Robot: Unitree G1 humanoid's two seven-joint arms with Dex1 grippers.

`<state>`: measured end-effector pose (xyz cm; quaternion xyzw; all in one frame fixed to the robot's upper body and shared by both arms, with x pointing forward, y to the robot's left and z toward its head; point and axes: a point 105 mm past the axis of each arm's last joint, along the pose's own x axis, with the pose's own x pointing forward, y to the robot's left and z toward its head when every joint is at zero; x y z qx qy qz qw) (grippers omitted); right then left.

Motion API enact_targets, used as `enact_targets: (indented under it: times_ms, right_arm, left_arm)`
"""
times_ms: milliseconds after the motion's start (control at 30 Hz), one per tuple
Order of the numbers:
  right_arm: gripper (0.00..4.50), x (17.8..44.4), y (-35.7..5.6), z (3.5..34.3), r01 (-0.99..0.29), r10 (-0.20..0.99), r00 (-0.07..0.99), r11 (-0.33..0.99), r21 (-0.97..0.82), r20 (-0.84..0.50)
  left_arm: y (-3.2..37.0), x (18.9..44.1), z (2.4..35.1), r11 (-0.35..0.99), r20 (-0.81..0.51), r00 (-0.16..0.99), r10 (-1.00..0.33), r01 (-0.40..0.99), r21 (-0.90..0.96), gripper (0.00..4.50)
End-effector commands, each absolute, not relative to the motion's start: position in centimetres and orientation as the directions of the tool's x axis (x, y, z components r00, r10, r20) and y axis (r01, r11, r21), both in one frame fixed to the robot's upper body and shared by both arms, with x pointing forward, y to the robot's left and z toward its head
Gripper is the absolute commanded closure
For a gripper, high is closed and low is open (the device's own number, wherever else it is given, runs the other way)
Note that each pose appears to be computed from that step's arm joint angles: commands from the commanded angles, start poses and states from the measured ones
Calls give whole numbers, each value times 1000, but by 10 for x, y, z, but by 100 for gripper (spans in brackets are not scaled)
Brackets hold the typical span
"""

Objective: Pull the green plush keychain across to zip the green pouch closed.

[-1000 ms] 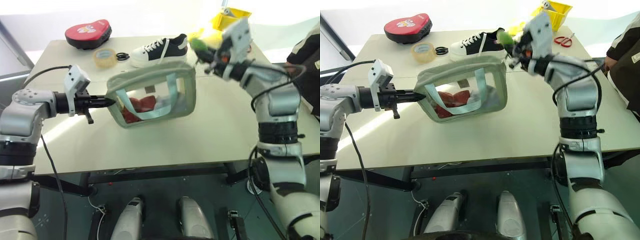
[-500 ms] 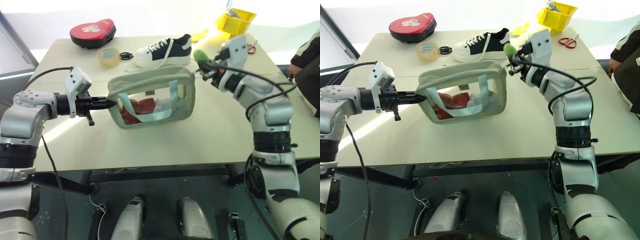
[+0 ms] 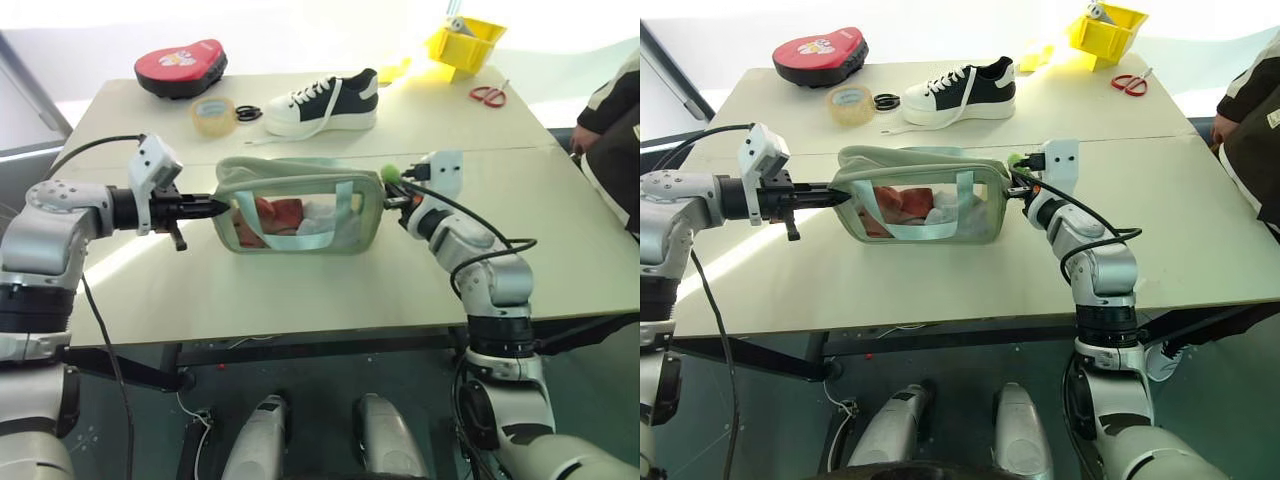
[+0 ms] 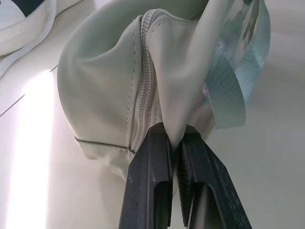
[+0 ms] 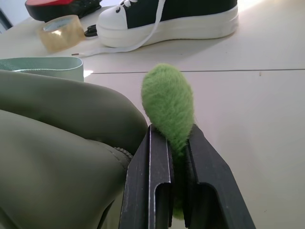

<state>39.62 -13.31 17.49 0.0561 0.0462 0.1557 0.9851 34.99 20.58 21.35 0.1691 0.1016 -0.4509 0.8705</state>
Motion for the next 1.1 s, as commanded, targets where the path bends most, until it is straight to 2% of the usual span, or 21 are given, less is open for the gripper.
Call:
enact_targets:
  times_ms: [33,233,400,533,667,700,733,800,867,967,1100]
  right_arm:
    - [448,394,-128,164,-300,317,942,943,143,-113]
    - [448,396,-127,166,-316,331,937,940,132,-114]
    - [448,399,-131,196,-347,354,934,931,110,-47]
    - [294,396,-133,231,-406,404,914,907,116,36]
    - [71,391,-140,254,-454,451,890,890,42,65]
    - [25,389,-143,262,-469,467,881,883,16,69]
    - [3,387,-146,268,-484,483,873,875,-9,71]
    - [3,382,-151,281,-530,535,842,844,-84,65]
    - [3,372,-152,294,-621,637,770,758,-200,25]
    - [3,344,-150,300,-779,799,588,519,-352,-124]
    - [3,322,-151,290,-871,853,424,292,-396,-304]
  left_arm:
    - [210,350,229,539,-308,597,-741,802,258,450]
    - [210,349,229,541,-307,600,-739,800,261,450]
    - [211,350,230,544,-303,604,-737,797,264,450]
    - [210,351,229,544,-301,604,-737,796,266,450]
    - [210,351,229,542,-300,604,-738,796,269,450]
    - [211,351,230,543,-299,605,-738,795,270,450]
    - [211,351,230,543,-298,605,-738,795,271,450]
    - [211,351,231,543,-297,607,-737,794,274,450]
    - [211,352,231,543,-296,608,-737,793,276,450]
    - [212,352,231,543,-295,608,-737,792,279,450]
    - [213,353,234,544,-288,613,-736,788,287,450]
